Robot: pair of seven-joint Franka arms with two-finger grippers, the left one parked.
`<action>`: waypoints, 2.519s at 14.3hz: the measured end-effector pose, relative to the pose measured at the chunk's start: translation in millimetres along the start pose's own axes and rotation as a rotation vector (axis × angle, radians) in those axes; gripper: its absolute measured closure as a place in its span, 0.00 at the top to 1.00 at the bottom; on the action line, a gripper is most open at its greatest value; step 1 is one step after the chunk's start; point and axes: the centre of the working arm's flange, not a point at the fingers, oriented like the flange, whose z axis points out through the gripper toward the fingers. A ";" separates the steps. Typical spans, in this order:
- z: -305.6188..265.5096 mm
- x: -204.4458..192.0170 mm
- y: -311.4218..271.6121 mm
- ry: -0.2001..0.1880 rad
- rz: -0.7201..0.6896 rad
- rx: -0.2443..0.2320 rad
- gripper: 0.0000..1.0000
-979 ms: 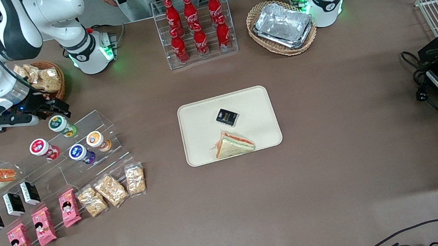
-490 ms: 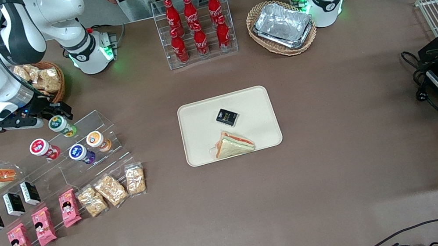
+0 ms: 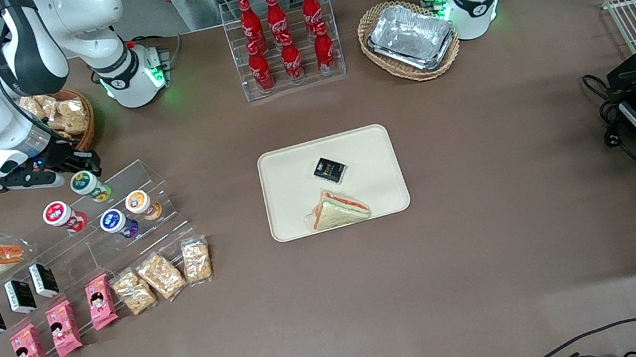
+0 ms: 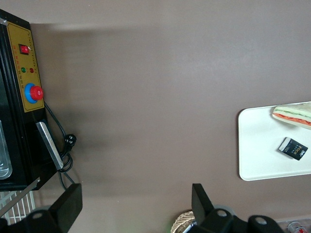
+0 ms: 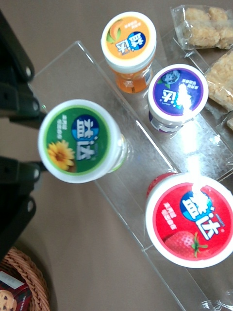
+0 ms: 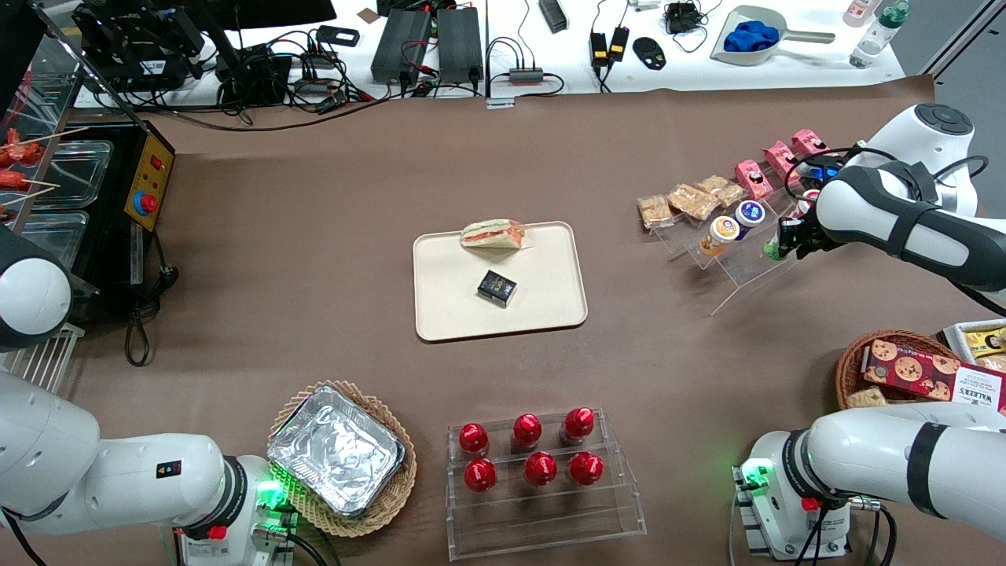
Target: Place green gum on tray
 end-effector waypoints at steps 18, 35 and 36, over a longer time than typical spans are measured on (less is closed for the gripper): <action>-132.4 -9.5 6.9 -0.107 0.011 0.010 0.82; -87.4 82.9 -13.3 -0.023 -0.016 -0.051 1.00; -71.1 79.6 -11.3 -0.020 -0.014 -0.050 1.00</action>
